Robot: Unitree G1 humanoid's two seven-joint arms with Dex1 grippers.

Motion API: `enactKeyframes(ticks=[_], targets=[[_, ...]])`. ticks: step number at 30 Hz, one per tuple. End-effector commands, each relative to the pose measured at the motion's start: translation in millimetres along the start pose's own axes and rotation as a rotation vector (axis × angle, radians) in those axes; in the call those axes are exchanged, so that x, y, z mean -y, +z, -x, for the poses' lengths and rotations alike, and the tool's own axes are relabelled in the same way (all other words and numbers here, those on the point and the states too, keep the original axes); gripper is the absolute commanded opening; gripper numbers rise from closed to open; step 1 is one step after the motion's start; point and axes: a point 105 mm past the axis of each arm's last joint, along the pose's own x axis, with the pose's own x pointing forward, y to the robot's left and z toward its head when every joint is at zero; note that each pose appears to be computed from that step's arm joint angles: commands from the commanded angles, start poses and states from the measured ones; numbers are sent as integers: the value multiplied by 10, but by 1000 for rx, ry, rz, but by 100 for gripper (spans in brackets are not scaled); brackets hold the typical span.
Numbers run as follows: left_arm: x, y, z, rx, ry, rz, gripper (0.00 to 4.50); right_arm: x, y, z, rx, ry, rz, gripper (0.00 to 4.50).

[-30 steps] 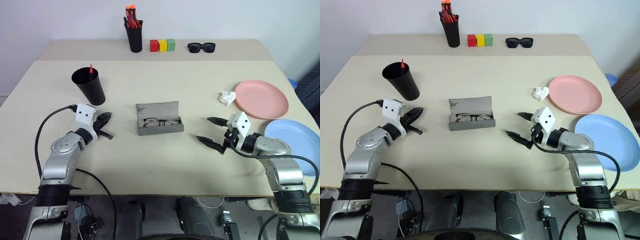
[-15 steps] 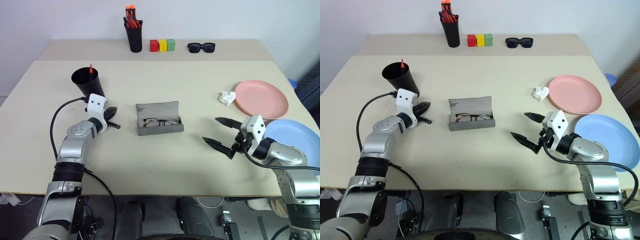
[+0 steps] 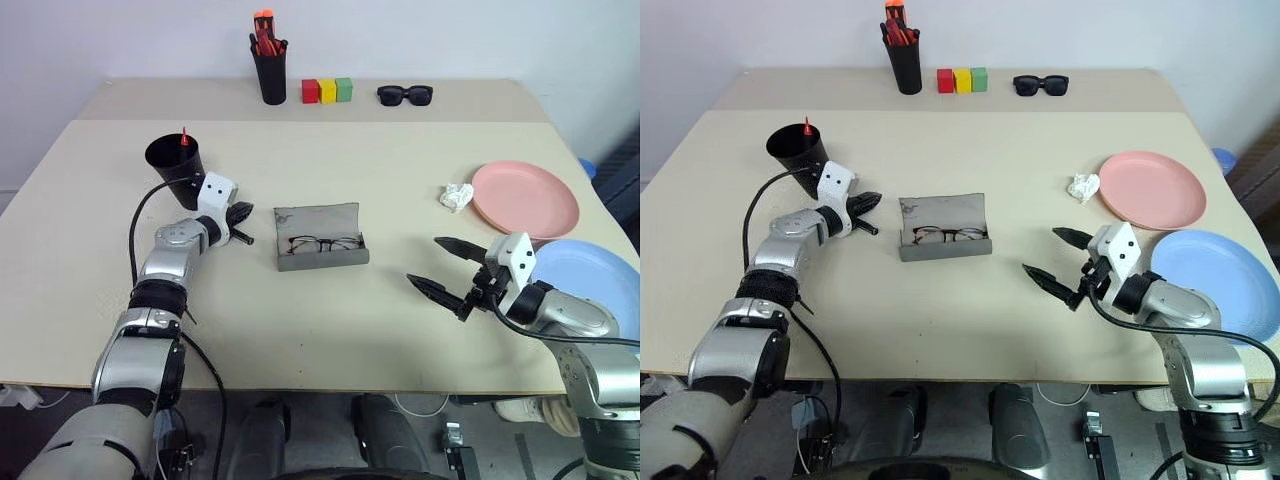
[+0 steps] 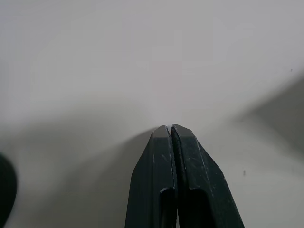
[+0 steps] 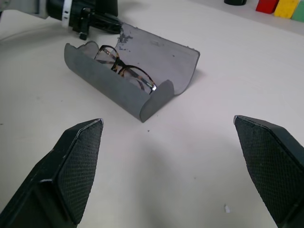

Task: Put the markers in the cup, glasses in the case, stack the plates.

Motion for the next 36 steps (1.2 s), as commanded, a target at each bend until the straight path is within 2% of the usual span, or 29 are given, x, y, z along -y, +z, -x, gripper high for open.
enactKeyframes(ticks=[1, 11, 21, 28, 36], targets=[[95, 171, -73, 45, -69, -48, 4, 4, 104, 62, 28, -5, 45, 450], [406, 269, -72, 98, -307, -82, 4, 3, 25, 194, 49, -37, 22, 450], [370, 400, 160, 155, -408, -125, 4, -15, 4, 211, 87, -47, -2, 450], [461, 341, 421, 144, -520, -172, 4, 30, -67, 187, 73, -58, -26, 450], [698, 291, 547, 132, -624, -159, 4, 55, -149, 202, 59, -70, -46, 450]])
